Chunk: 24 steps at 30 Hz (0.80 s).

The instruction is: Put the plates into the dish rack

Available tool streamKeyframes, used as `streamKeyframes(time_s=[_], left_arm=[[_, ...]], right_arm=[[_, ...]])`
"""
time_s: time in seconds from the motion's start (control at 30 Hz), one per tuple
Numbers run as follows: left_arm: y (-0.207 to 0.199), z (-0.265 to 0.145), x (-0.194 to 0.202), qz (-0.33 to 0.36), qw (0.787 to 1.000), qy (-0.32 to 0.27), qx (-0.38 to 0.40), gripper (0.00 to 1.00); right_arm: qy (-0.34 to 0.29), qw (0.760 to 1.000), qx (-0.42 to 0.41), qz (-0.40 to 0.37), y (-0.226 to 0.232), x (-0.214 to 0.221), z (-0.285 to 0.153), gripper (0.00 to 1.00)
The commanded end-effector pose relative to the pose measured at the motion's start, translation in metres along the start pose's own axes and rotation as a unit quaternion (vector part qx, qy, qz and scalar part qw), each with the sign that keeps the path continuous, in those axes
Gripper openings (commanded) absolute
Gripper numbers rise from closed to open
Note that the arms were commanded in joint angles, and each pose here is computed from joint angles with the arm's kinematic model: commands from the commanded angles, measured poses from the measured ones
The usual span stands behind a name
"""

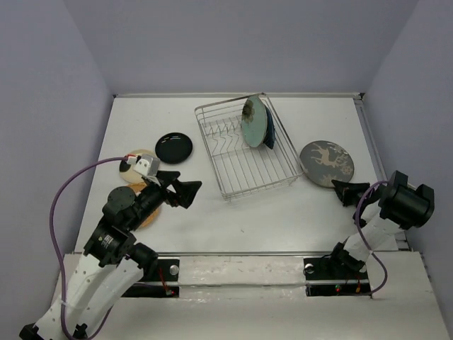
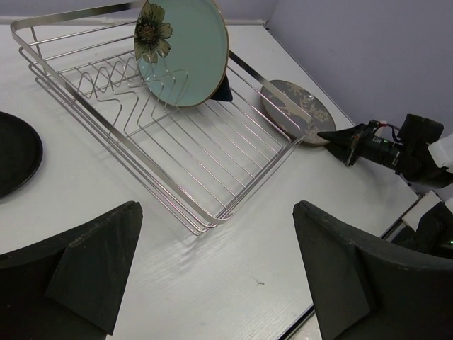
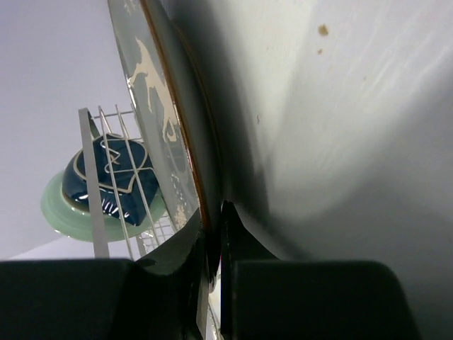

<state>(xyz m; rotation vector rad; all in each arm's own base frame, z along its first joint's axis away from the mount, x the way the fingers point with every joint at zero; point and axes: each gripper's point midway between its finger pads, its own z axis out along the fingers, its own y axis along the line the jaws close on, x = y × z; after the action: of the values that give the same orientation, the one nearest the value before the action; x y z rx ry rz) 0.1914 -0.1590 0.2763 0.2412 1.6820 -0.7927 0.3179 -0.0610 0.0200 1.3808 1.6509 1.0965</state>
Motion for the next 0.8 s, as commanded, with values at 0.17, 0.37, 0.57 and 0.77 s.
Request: streamKeyframes(time_s=[0.17,0.37,0.57,0.77], left_arm=[[0.000,0.005,-0.008,0.010,1.000,-0.010,0.000,0.99],[0.003,0.007,-0.006,0.009,1.000,-0.005,-0.004,0.99],[0.005,0.009,-0.005,0.008,1.000,-0.002,-0.007,0.99],[0.010,0.011,-0.004,0.006,1.000,0.000,-0.016,0.99]], right_arm=[[-0.126,0.982,-0.035,-0.135,0.094,-0.032,-0.030,0.07],[-0.245,0.927,-0.019,-0.283,0.186,-0.048,-0.080,0.07],[-0.243,0.892,-0.087,-0.370,0.289,-0.012,-0.106,0.07],[-0.207,0.864,-0.144,-0.435,0.381,0.068,-0.109,0.07]])
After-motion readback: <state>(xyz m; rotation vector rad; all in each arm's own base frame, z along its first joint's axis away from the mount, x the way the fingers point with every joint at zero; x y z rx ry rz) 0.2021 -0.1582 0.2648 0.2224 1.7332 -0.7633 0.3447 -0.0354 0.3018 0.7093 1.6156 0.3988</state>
